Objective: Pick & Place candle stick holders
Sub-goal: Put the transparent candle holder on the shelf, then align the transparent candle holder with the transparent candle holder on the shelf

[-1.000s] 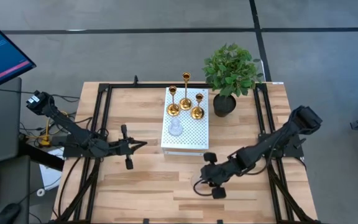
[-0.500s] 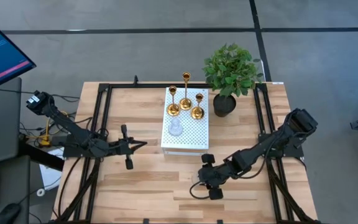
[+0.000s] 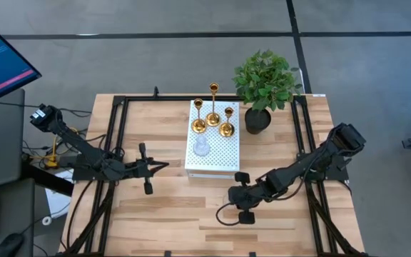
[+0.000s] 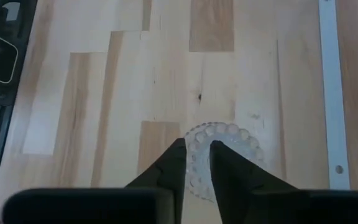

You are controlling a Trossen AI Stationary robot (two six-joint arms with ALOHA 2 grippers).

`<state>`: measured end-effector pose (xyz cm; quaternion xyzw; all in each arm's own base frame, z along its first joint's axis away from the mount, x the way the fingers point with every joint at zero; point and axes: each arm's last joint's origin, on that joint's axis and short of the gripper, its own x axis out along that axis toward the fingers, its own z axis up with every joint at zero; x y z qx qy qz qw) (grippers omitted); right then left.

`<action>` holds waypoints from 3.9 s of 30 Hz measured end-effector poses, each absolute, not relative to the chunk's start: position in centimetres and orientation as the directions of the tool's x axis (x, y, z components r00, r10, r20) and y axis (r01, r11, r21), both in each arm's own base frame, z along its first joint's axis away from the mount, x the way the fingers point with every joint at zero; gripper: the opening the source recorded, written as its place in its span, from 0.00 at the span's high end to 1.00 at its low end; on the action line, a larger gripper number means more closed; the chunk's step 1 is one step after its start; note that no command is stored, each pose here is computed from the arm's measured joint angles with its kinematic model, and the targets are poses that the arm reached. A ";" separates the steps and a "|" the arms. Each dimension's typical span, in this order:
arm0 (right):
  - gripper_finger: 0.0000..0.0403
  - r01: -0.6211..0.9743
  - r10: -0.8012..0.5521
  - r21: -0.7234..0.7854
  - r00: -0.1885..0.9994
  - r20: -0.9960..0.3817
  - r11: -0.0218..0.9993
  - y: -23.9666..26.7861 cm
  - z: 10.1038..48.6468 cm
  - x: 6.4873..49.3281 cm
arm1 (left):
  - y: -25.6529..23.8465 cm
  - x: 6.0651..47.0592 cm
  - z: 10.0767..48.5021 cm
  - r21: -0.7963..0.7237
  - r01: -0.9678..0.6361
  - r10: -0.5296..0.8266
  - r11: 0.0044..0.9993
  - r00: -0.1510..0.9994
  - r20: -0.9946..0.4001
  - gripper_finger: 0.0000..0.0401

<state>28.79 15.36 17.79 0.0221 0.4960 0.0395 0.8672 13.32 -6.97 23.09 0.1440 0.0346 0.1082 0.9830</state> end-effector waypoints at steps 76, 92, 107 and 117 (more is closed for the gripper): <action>0.90 -0.077 0.129 0.104 0.512 -0.849 0.992 16.0 19.8 28.4 | -7.0 13.3 23.1 0.290 -0.204 0.223 0.935 0.974 -0.036 0.98; 0.77 -0.055 0.091 0.073 0.502 -0.860 0.996 16.1 18.0 29.6 | -7.0 13.3 23.1 0.290 -0.204 0.223 0.935 0.974 -0.036 0.98; 0.96 -0.052 0.052 0.030 0.521 -0.852 0.998 15.6 18.9 29.1 | -7.0 13.3 23.1 0.290 -0.204 0.223 0.935 0.974 -0.036 0.98; 0.99 -0.060 0.039 0.009 0.529 -0.848 0.998 15.6 19.0 29.2 | -7.0 13.3 23.1 0.290 -0.204 0.223 0.935 0.974 -0.036 0.98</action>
